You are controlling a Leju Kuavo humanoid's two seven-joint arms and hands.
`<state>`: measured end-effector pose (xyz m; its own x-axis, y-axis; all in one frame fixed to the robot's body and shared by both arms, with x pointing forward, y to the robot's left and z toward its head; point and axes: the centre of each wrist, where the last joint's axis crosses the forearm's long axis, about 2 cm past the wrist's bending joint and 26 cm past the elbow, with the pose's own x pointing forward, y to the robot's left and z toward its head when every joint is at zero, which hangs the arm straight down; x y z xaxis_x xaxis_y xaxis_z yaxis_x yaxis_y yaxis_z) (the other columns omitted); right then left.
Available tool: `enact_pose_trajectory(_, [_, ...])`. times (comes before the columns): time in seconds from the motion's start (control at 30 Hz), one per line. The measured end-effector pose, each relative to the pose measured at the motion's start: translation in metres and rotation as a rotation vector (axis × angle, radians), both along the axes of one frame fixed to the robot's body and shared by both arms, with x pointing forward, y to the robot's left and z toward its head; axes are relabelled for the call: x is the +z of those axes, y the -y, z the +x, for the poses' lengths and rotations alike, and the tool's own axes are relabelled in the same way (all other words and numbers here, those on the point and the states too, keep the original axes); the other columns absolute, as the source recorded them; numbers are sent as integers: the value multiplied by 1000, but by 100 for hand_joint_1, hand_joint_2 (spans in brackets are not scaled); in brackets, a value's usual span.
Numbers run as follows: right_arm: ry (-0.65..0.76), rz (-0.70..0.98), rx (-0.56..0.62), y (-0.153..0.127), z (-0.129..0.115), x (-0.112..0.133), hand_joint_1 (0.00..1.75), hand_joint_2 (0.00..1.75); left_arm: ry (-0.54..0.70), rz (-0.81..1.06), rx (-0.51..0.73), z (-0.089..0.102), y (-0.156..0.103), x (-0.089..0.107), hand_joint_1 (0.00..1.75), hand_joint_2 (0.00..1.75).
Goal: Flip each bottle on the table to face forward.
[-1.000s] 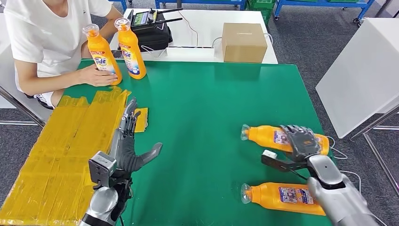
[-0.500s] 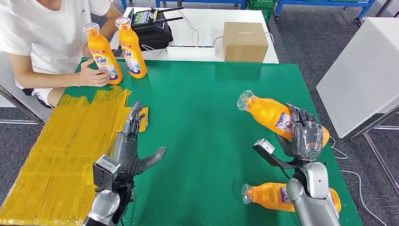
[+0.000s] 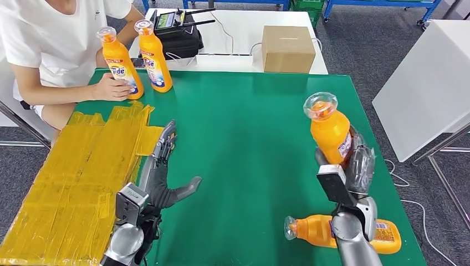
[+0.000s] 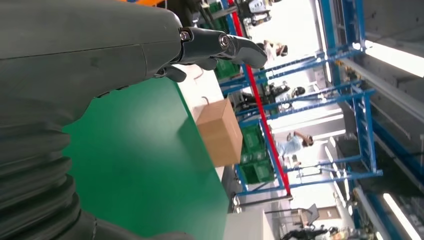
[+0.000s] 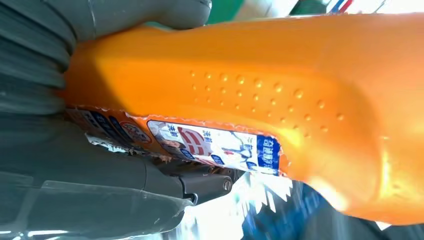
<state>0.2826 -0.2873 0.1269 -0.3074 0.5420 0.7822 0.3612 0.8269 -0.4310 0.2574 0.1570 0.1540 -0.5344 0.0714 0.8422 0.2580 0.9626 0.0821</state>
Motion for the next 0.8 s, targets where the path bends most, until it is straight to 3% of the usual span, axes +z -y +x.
enact_pose_trajectory(0.1, [-14, 164, 154, -22, 0, 1, 175, 175, -13, -14, -47, 2, 2, 3, 0, 175])
enact_pose_trajectory(0.27, [-24, 280, 290, -47, 0, 4, 175, 175, -19, -24, -89, 4, 4, 6, 0, 175])
enact_pose_trajectory(0.5, [-56, 484, 637, -81, -2, 8, 175, 175, -45, -75, -174, 9, 5, 11, 0, 175])
enact_pose_trajectory(0.8, [-82, 446, 748, -114, -1, 10, 175, 175, -96, -134, -294, 14, 6, 14, 0, 175])
